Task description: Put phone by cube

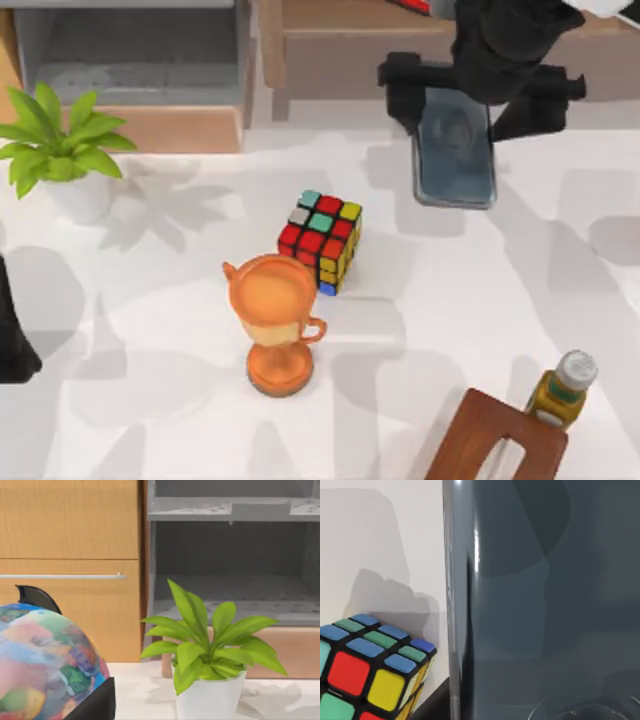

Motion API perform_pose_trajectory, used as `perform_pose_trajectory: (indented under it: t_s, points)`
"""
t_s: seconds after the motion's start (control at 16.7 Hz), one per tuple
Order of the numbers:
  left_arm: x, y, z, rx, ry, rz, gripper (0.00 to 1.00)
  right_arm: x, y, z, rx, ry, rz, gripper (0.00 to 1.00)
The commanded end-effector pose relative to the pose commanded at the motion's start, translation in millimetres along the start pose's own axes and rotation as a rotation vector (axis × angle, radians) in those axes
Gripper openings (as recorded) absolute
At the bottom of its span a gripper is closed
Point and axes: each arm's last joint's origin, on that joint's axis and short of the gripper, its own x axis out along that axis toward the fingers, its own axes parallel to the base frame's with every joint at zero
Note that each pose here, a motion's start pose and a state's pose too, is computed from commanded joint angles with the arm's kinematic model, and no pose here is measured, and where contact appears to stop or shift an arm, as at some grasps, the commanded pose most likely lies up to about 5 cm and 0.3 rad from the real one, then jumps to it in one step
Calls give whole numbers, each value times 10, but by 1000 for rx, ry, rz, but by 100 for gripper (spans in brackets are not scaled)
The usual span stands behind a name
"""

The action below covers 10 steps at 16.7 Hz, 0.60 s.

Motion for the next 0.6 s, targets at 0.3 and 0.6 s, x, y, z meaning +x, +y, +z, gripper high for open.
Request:
perform_pose_trajectory:
  t_s: [0.3, 0.6]
  points:
    - [0, 0, 0, 0, 0, 0, 100, 168, -16, -30, -1, 25, -13, 0]
    - [0, 0, 0, 0, 0, 0, 100, 516, -65, -117, 1, 102, -51, 0]
